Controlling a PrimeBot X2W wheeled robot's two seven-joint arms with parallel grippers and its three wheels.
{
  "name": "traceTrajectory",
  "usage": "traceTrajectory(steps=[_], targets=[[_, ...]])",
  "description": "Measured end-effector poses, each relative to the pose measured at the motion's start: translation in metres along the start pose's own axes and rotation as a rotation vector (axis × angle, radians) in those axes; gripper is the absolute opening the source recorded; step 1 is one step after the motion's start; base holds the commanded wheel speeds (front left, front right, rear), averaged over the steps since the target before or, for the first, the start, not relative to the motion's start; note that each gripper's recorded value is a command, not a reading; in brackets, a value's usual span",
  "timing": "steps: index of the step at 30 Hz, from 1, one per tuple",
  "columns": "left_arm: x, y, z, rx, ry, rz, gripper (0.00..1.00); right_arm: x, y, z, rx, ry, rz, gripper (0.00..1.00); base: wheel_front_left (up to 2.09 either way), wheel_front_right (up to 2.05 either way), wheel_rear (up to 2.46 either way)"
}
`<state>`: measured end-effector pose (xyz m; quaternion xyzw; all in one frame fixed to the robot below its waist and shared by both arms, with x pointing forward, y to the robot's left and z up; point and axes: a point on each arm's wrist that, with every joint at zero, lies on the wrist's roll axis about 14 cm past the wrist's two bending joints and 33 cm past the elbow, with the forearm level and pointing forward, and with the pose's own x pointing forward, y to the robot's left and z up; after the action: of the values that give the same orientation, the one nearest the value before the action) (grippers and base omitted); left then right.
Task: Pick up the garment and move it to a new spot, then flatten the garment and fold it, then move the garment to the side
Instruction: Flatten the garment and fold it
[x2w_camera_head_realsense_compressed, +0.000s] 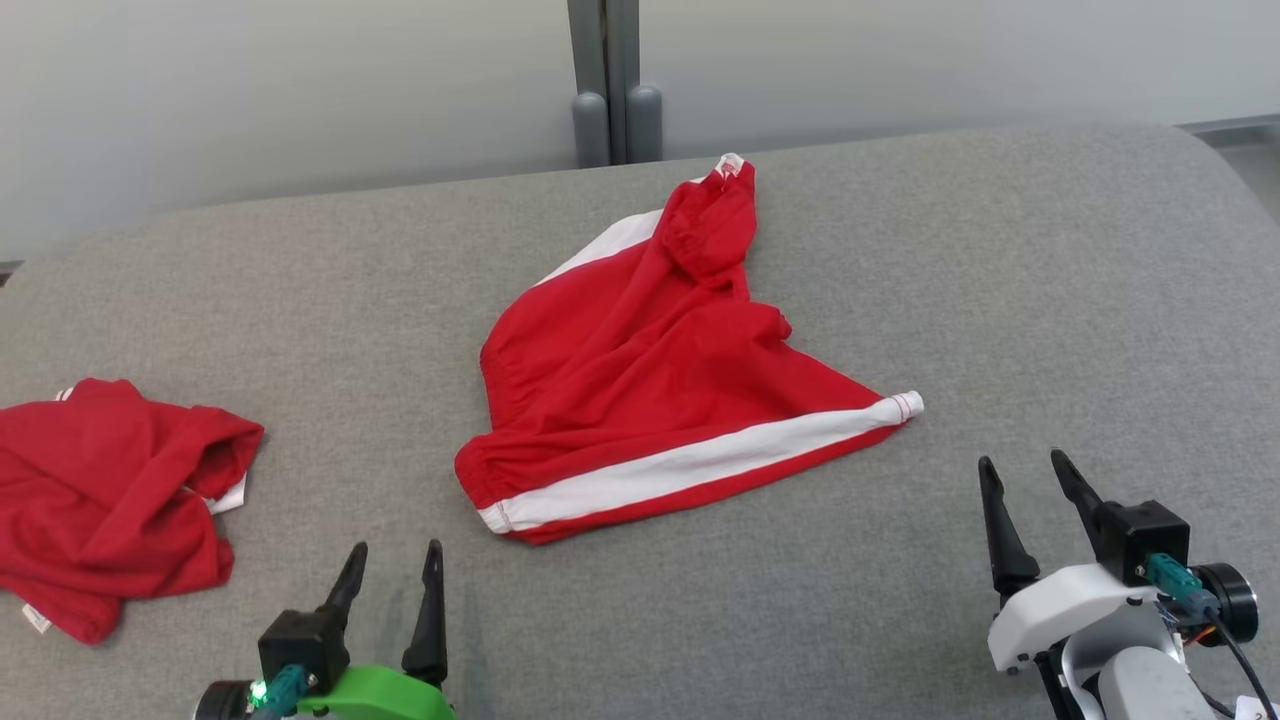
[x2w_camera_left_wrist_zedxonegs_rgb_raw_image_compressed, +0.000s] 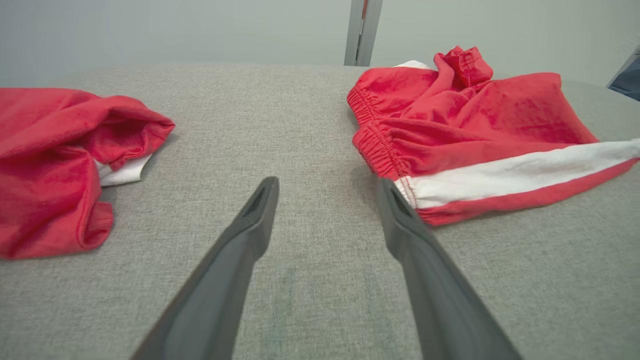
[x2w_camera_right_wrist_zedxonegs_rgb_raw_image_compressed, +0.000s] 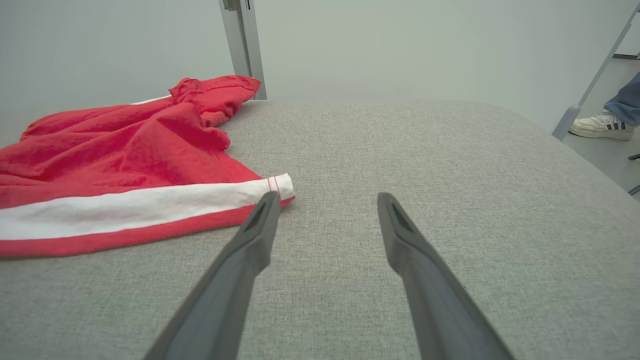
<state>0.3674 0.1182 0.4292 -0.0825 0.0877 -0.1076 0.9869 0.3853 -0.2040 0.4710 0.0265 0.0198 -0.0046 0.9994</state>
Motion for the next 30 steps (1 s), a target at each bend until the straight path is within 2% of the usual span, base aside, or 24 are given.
traceTrajectory(steps=[8,17,25,30], targets=[[-0.006,-0.009,-0.005,-0.049,0.011,-0.018,1.0,-0.002,0.002,-0.006,-0.001,0.017,0.004,1.0,0.0,0.0,0.0],[0.015,-0.018,-0.015,-0.092,0.049,-0.049,1.0,0.022,0.012,-0.006,-0.014,0.018,0.038,1.0,0.0,0.0,0.0],[0.032,-0.042,-0.032,-0.153,0.113,-0.126,1.0,0.044,0.023,-0.014,-0.021,0.034,0.072,1.0,0.0,0.0,0.0],[0.039,-0.039,-0.037,-0.177,0.135,-0.135,1.0,0.05,0.027,-0.022,-0.025,0.053,0.085,1.0,0.0,0.0,0.0]])
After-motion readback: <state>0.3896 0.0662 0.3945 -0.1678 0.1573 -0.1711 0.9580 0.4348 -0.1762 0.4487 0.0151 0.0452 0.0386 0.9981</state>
